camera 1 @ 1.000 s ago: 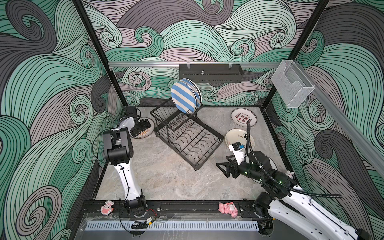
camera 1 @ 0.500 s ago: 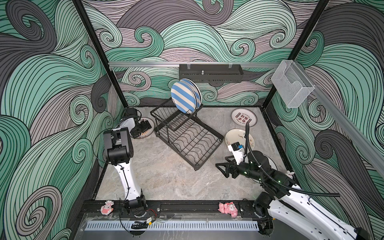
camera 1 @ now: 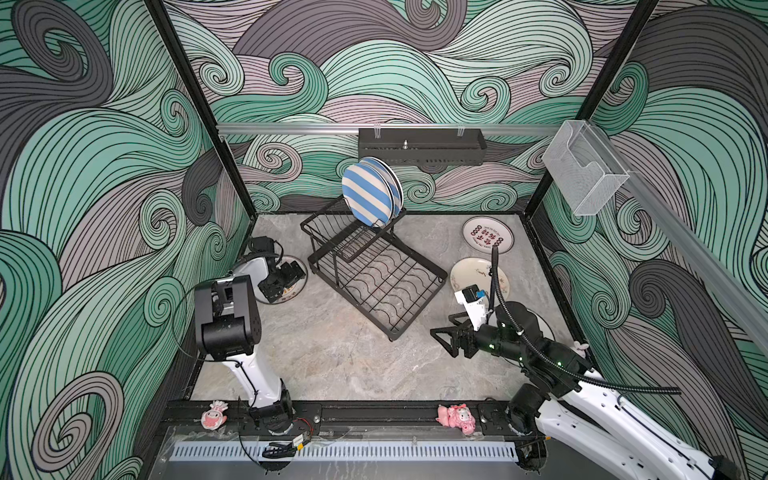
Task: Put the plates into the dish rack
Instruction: 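Move the left gripper onto the orange sunburst plate while the right gripper waits, then push the sunburst plate with the left gripper toward the right gripper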
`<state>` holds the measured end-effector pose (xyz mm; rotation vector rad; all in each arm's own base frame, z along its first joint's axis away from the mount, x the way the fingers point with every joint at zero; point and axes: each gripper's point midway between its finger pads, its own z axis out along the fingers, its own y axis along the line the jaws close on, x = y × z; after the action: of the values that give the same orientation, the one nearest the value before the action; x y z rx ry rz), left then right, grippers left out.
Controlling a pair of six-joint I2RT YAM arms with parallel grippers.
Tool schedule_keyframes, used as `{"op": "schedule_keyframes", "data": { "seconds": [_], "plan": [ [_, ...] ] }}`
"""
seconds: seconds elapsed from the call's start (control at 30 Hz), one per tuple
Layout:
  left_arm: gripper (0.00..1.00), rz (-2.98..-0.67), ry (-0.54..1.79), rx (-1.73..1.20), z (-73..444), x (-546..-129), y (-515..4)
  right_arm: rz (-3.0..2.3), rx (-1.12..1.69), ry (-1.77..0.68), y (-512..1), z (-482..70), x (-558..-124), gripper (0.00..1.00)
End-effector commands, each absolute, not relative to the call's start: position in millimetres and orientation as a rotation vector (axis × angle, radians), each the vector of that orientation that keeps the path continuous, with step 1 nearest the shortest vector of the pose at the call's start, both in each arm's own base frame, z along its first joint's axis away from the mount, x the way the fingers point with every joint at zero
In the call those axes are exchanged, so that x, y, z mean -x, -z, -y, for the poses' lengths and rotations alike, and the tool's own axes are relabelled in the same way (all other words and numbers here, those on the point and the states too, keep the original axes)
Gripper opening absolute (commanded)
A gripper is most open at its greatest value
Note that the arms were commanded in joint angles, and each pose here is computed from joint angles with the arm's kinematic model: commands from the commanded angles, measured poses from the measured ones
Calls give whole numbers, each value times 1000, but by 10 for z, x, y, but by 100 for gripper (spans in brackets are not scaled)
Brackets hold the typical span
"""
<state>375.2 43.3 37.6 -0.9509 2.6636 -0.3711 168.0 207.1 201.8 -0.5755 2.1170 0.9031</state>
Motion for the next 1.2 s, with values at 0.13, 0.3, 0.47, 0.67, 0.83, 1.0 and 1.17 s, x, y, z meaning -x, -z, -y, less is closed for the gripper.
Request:
{"op": "schedule_keyframes", "data": {
  "seconds": [0.13, 0.3, 0.47, 0.67, 0.83, 1.0, 1.17],
  "plan": [
    [98, -2729, 517, 952, 128, -3356, -311, -2107, 578, -962, -2055, -2126, -1630, 88],
    [98, -2767, 567, 843, 555, -3210, -316, -2126, 575, -992, -2052, -2158, -1610, 88],
    [98, -2783, 656, 758, 900, -3140, -346, -2143, 589, -989, -2063, -2172, -1608, 88],
    [98, -2757, 728, 640, 1271, -3001, -495, -2185, 588, -1018, -2029, -2238, -1599, 88],
    [98, -2792, 761, 563, 1565, -2706, -389, -2217, 593, -1094, -1975, -2458, -1558, 87],
    [99, -2761, 815, 575, 1594, -2460, -371, -2234, 612, -1124, -1906, -2757, -1485, 87],
    [98, -2738, 637, 564, 1292, -2278, -571, -2288, 669, -1126, -1773, -3210, -1346, 86]
  ]
}}
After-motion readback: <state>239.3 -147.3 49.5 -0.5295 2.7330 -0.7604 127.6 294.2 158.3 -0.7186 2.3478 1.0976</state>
